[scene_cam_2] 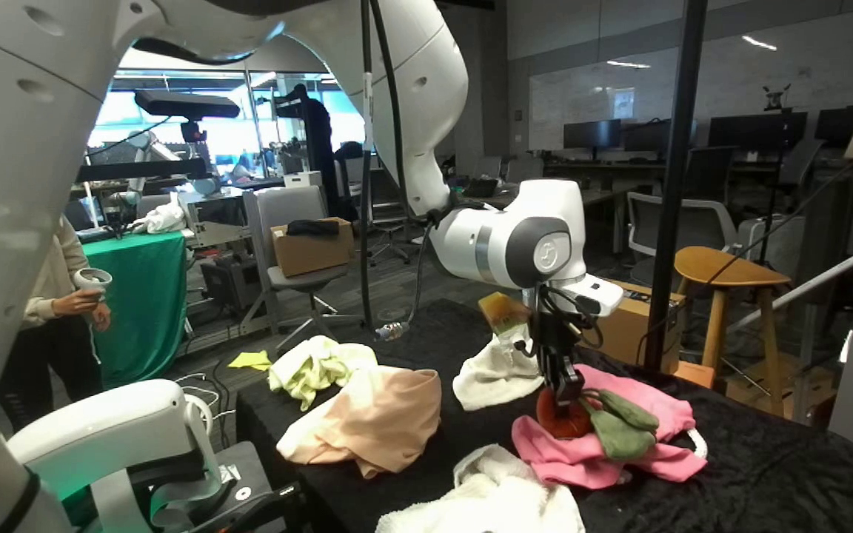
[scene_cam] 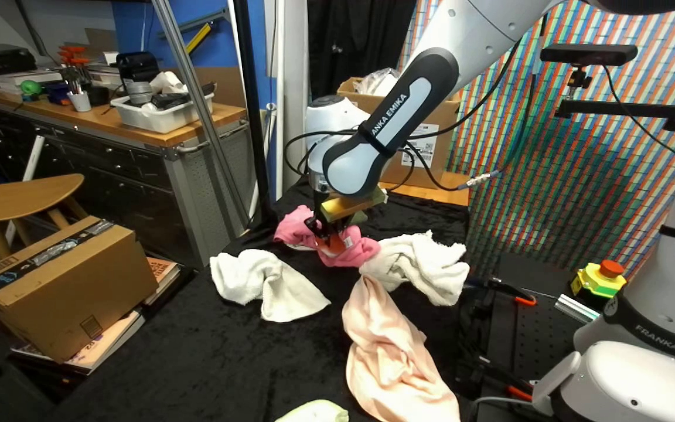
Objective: Pile up all the objects on the black table
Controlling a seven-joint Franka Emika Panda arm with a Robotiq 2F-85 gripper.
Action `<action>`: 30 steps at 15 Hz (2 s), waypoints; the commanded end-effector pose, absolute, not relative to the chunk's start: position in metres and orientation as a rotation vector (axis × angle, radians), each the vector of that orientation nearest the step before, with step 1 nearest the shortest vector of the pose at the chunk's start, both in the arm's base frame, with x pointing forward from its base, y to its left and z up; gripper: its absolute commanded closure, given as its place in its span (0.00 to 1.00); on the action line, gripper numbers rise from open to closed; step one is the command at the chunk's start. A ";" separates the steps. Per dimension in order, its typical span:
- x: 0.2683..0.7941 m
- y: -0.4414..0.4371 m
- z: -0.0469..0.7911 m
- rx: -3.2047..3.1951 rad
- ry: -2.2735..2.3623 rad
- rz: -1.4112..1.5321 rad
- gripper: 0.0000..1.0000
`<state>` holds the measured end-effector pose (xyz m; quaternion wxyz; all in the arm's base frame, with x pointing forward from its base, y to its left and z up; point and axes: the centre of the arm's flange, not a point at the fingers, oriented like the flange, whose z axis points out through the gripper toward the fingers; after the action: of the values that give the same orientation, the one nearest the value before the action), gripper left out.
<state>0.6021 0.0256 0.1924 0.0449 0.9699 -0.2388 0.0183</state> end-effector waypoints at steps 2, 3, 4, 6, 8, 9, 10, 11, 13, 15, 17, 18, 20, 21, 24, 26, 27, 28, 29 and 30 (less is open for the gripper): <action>0.606 0.031 0.203 2.959 -0.716 0.045 0.50; 0.604 0.034 0.206 2.957 -0.695 0.044 0.43; 0.602 0.037 0.211 2.953 -0.683 0.039 0.34; 0.597 0.045 0.224 2.947 -0.636 0.038 0.20; 0.594 0.056 0.242 2.941 -0.583 0.052 0.05; 0.594 0.062 0.252 2.939 -0.559 0.065 0.00; 0.593 0.068 0.262 2.938 -0.531 0.074 0.00; 0.594 0.076 0.270 2.934 -0.502 0.092 0.00; 0.593 0.094 0.286 2.944 -0.429 0.112 0.00; 0.593 0.115 0.297 2.961 -0.349 0.117 0.00; 0.593 0.138 0.302 2.978 -0.283 0.113 0.00; 0.594 0.150 0.303 2.996 -0.252 0.101 0.00; 0.596 0.172 0.302 3.008 -0.204 0.096 0.00; 0.596 0.182 0.301 3.013 -0.182 0.097 0.00; 0.600 0.209 0.295 3.036 -0.116 0.095 0.00; 0.607 0.226 0.287 3.050 -0.071 0.088 0.00; 0.612 0.232 0.283 3.056 -0.051 0.079 0.00; 0.616 0.239 0.279 3.063 -0.026 0.070 0.00; 0.623 0.245 0.274 3.066 -0.008 0.065 0.00; 0.628 0.250 0.271 3.074 0.009 0.059 0.00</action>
<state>0.5976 0.2310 0.2763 0.0442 0.9985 -0.0167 0.0290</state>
